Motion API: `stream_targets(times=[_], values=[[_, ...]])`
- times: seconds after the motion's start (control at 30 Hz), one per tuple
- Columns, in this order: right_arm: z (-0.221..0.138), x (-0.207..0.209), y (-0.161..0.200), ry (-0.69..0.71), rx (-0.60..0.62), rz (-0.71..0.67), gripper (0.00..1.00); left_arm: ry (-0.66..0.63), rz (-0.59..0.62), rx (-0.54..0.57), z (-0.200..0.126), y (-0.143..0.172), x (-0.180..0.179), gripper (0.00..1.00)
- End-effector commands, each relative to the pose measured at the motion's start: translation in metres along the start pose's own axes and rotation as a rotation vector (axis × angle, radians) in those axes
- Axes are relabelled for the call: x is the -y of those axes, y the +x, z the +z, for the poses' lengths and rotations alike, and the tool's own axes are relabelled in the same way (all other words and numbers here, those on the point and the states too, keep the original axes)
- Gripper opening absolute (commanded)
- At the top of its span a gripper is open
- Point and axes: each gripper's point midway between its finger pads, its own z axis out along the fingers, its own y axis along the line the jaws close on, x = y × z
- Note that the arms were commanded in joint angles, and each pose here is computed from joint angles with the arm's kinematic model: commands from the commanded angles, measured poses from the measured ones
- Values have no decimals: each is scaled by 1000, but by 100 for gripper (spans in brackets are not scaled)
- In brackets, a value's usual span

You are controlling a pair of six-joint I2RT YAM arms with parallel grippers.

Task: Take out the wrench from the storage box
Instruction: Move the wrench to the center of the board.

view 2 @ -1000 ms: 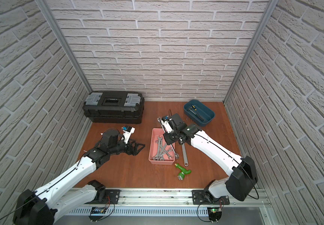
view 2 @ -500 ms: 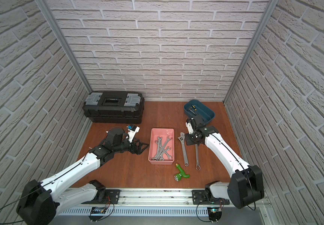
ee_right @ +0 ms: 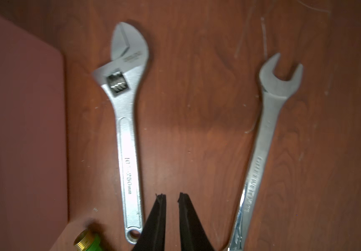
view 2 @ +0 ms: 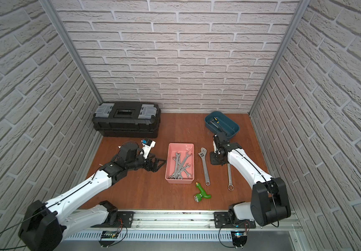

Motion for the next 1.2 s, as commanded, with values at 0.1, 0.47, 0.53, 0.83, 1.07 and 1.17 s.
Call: stream_targets(times=[0.1, 0.47, 0.53, 0.83, 1.07, 1.17], values=[[12, 56, 17, 111, -64, 143, 30, -1, 27, 22, 1, -8, 2, 98], [53, 81, 21, 101, -178, 178, 38, -12, 19, 5, 3, 2, -2, 98], [59, 79, 22, 89, -188, 173, 38, -12, 20, -1, 4, 3, -3, 98], [76, 59, 26, -19, -264, 150, 29, -10, 19, -14, 7, 6, -4, 98], [74, 26, 12, -53, -252, 111, 17, -13, 19, -21, 9, 7, -5, 98], [76, 7, 6, -56, -256, 78, 16, -18, 23, -22, 8, 7, -6, 99]])
